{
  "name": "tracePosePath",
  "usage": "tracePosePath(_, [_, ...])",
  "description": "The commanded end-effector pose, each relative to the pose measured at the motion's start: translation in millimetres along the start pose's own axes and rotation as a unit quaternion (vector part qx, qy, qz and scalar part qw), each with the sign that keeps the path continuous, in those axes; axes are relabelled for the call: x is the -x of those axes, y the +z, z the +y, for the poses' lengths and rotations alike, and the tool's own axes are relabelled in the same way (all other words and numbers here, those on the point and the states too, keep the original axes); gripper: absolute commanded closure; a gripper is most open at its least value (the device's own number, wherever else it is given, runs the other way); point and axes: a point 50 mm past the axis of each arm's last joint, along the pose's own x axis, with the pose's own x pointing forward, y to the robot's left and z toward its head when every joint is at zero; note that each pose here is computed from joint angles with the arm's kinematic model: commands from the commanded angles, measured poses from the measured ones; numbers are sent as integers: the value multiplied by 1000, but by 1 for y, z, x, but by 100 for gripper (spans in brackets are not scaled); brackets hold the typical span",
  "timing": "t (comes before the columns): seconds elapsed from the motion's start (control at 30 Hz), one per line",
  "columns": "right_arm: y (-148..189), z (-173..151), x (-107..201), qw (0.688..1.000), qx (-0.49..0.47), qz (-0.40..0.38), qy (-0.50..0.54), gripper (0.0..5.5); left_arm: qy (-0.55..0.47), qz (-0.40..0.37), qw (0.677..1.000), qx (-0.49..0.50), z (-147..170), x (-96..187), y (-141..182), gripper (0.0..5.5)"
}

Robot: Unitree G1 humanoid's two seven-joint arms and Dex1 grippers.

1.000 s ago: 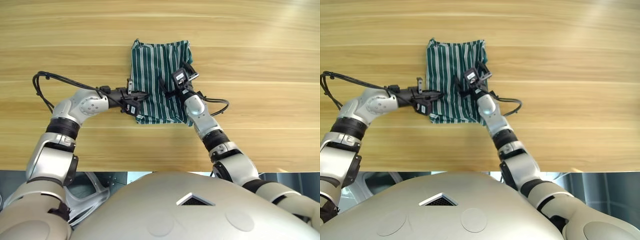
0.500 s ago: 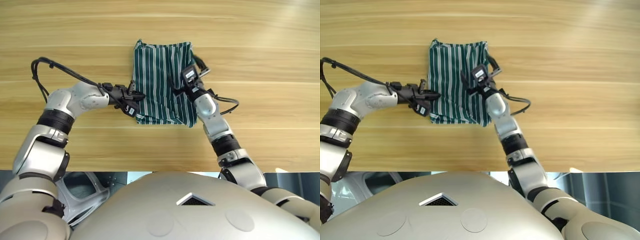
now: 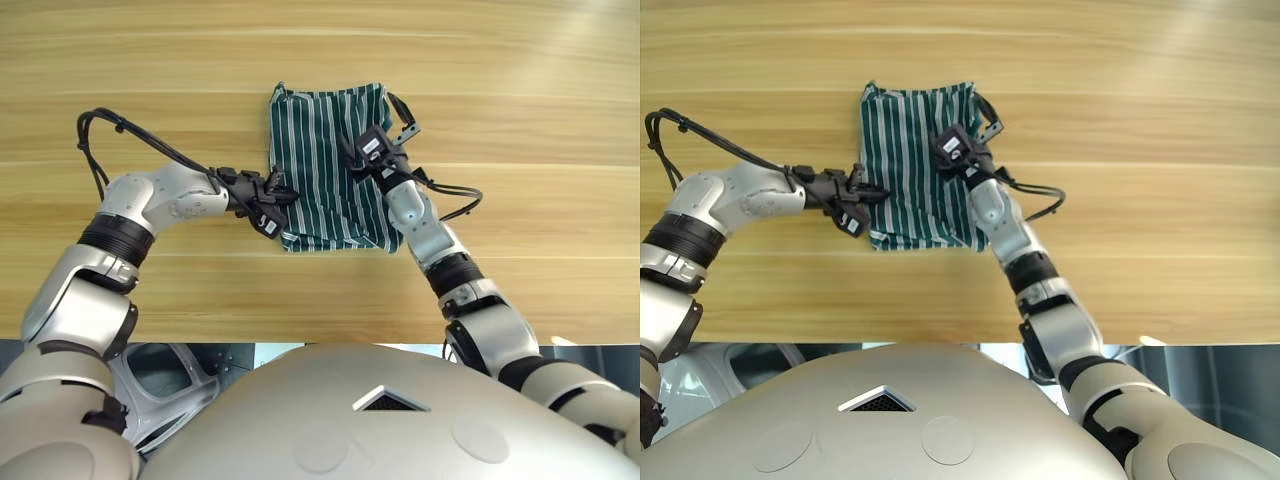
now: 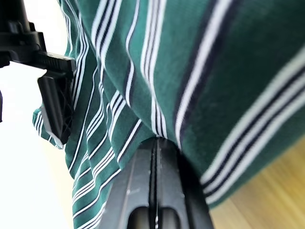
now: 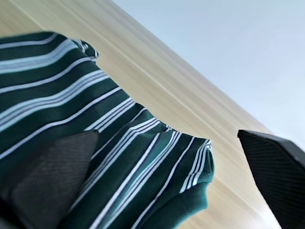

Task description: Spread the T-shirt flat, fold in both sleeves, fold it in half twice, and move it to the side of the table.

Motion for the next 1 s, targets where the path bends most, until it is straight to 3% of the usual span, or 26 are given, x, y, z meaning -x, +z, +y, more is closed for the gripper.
tracePosePath(0.03, [-13, -21, -8, 998, 35, 19, -45, 10, -106, -22, 994, 26, -49, -16, 17, 546])
tracePosePath(0.43, [-53, -70, -2, 986, 58, 109, -111, 10, -113, -22, 993, 31, -59, -22, 20, 546])
tracePosePath(0.63, [-74, -110, 11, 973, 54, 161, -159, 10, -97, -16, 994, 36, -57, -21, 17, 546])
tracePosePath(0.77, [-74, -123, 13, 973, 51, 152, -168, 10, -4, -26, 997, 74, -33, -2, 14, 546])
tracePosePath(1.0, [-74, -122, 17, 980, 32, 127, -153, 10, 128, -8, 991, 45, 11, 46, 9, 546])
